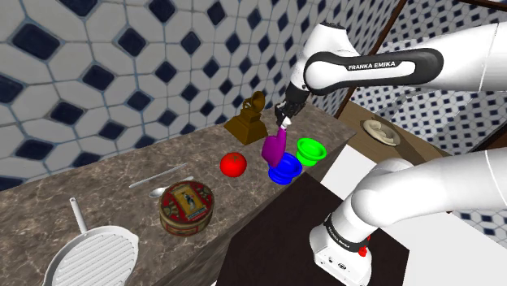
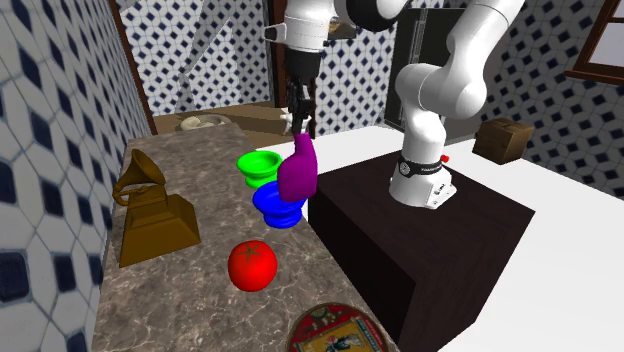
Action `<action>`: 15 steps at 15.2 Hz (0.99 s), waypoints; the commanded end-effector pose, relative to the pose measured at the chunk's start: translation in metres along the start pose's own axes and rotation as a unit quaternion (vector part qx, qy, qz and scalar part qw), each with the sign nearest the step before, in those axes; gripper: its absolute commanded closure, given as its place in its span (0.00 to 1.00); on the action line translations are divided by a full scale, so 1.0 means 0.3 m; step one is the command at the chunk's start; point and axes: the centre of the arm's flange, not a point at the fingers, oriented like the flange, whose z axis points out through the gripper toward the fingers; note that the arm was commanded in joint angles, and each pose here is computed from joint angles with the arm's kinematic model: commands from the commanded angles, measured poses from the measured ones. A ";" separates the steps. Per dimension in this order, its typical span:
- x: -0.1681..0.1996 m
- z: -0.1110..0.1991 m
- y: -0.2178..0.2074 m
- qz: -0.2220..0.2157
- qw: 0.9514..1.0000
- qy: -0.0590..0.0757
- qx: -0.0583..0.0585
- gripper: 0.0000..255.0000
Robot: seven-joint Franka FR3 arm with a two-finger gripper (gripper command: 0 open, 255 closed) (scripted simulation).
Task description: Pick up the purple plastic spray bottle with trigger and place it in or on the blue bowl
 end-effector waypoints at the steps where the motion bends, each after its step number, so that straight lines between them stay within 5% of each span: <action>1: 0.012 -0.026 0.078 -0.001 1.000 0.000 0.000 1.00; 13: 0.088 -0.232 0.590 -0.001 1.000 0.000 0.000 1.00; 15: 0.083 -0.198 0.589 -0.001 1.000 0.000 0.000 1.00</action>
